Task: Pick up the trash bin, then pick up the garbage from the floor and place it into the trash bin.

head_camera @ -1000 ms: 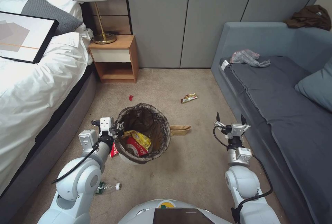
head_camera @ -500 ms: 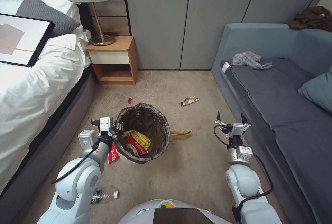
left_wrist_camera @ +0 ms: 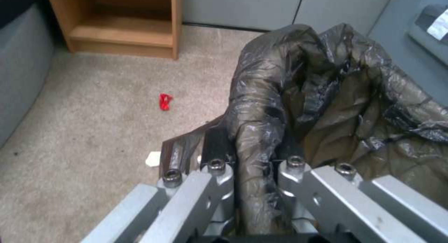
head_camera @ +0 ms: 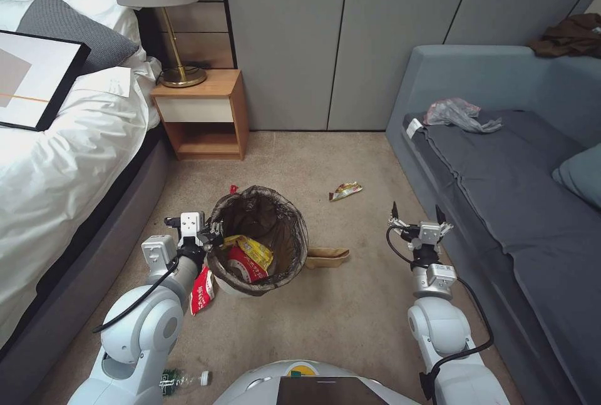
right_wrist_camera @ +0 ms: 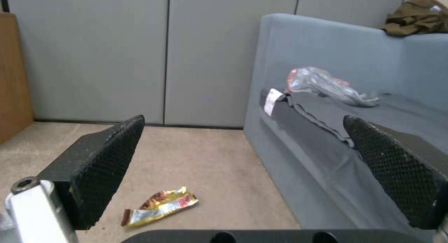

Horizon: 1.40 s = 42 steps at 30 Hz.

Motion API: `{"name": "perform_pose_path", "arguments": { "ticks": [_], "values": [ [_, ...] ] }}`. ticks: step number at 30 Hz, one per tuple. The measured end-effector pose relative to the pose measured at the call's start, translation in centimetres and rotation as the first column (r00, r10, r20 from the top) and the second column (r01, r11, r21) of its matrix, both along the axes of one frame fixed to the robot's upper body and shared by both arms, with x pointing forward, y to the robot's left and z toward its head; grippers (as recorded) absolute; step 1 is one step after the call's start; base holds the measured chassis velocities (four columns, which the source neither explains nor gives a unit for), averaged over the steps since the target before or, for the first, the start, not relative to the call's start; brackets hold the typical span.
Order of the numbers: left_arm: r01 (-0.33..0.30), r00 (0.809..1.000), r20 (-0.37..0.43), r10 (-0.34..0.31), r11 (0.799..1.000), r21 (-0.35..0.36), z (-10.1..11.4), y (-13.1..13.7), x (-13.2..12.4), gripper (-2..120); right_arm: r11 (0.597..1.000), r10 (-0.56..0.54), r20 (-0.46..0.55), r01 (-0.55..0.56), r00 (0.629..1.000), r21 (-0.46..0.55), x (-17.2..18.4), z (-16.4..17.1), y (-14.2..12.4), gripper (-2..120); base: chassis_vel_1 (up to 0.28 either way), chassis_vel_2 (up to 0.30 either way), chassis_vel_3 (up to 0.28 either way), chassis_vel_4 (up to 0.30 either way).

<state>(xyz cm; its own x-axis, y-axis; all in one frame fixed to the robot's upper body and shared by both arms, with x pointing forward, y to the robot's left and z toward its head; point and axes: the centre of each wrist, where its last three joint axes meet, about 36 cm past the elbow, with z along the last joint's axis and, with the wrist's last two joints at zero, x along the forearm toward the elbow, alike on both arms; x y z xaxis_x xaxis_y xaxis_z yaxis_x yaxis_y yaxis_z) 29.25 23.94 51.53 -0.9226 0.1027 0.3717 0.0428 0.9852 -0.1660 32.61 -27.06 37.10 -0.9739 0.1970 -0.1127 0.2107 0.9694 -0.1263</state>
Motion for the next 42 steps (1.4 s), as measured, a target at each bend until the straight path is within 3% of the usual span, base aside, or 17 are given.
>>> {"name": "perform_pose_path", "arguments": {
  "ticks": [14, 26, 29, 36, 42],
  "values": [
    [-0.004, 1.000, -0.008, 0.004, 1.000, 0.017, -0.2, 0.3, -0.2, 6, 0.999, 0.015, -0.028, -0.016, 0.999, -0.030, 1.1, 1.8, 0.6, 100, -0.018, 0.013, 0.013, -0.006],
    [-0.017, 1.000, -0.012, 0.017, 1.000, 0.005, -0.7, 0.4, -0.3, 6, 0.998, 0.009, -0.122, -0.016, 0.993, -0.058, 2.7, 3.8, 0.6, 100, 0.000, 0.000, 0.000, 0.000],
    [-0.023, 1.000, -0.011, 0.023, 1.000, 0.000, -0.7, 0.3, -0.3, 6, 0.991, 0.023, -0.251, -0.055, 0.968, -0.120, 4.4, 5.5, -0.8, 100, 0.000, 0.000, 0.000, 0.000],
    [-0.006, 1.000, -0.024, 0.006, 1.000, 0.001, -0.6, 0.1, -0.4, 6, 0.960, 0.057, -0.381, -0.155, 0.923, -0.232, 6.8, 6.5, -3.4, 100, 0.000, 0.000, 0.000, 0.000],
    [0.017, 1.000, -0.018, -0.018, 0.999, -0.033, 0.6, 0.1, -0.6, 6, 0.907, 0.087, -0.508, -0.280, 0.857, -0.316, 8.8, 6.7, -4.7, 100, 0.000, 0.000, 0.000, 0.000]
  ]
}}
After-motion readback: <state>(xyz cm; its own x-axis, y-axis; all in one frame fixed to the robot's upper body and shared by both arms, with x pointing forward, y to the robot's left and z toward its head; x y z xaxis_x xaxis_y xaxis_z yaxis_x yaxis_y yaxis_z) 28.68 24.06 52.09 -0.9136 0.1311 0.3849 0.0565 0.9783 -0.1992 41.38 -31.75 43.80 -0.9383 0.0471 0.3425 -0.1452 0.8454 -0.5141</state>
